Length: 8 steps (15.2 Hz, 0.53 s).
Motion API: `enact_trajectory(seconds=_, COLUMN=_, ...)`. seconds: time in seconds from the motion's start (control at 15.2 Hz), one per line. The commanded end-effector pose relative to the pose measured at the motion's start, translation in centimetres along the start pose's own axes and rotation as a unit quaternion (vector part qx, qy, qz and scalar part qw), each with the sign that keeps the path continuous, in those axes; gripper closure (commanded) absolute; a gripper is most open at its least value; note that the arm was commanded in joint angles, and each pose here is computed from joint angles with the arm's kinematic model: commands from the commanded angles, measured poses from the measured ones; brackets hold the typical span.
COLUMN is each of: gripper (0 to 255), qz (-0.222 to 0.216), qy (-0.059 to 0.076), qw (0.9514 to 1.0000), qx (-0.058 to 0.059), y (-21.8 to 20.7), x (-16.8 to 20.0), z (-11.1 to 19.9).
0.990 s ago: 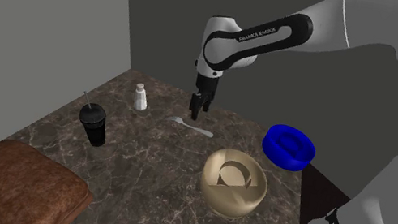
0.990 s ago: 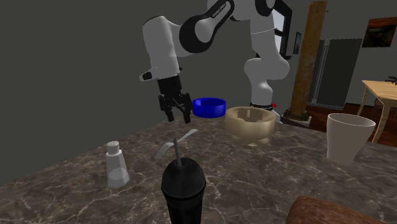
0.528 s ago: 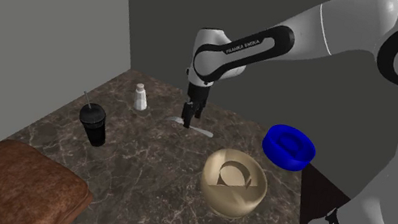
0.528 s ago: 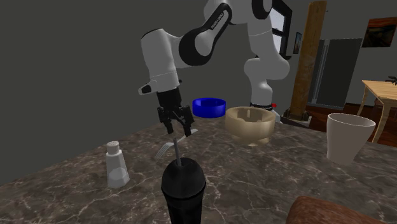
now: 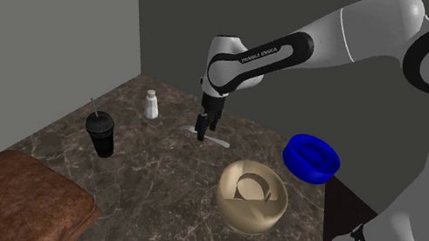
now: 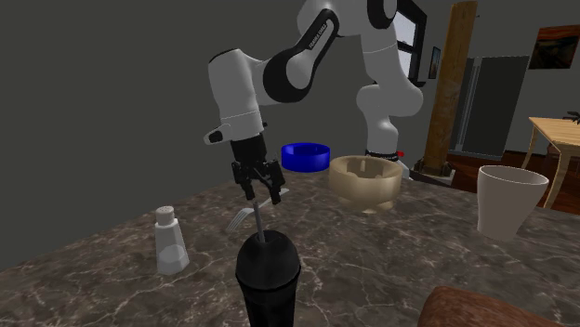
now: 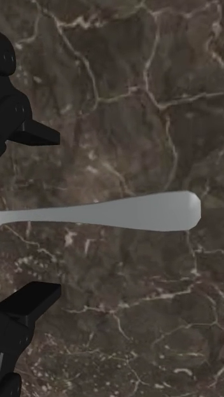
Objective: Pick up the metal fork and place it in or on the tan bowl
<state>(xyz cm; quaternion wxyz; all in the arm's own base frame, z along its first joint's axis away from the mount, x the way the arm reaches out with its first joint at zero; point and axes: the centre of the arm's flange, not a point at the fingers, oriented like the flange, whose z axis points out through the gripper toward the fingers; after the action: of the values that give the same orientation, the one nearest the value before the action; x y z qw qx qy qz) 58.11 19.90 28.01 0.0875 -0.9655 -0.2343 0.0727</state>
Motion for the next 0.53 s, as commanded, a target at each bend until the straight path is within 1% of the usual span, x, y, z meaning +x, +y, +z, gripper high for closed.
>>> enact_trajectory(seconds=0.0, gripper=0, qz=0.0, qy=0.0, qw=1.0, qx=0.0, y=0.0, x=0.0, z=0.0)
enact_trajectory(seconds=0.07, gripper=255, qz=0.0, qy=0.0, qw=1.0, qx=0.0, y=0.0, x=0.0, z=0.0)
enact_trajectory(seconds=0.46, gripper=255, qz=0.0, qy=0.0, qw=1.0, qx=0.0, y=0.02, x=-0.03, z=0.04)
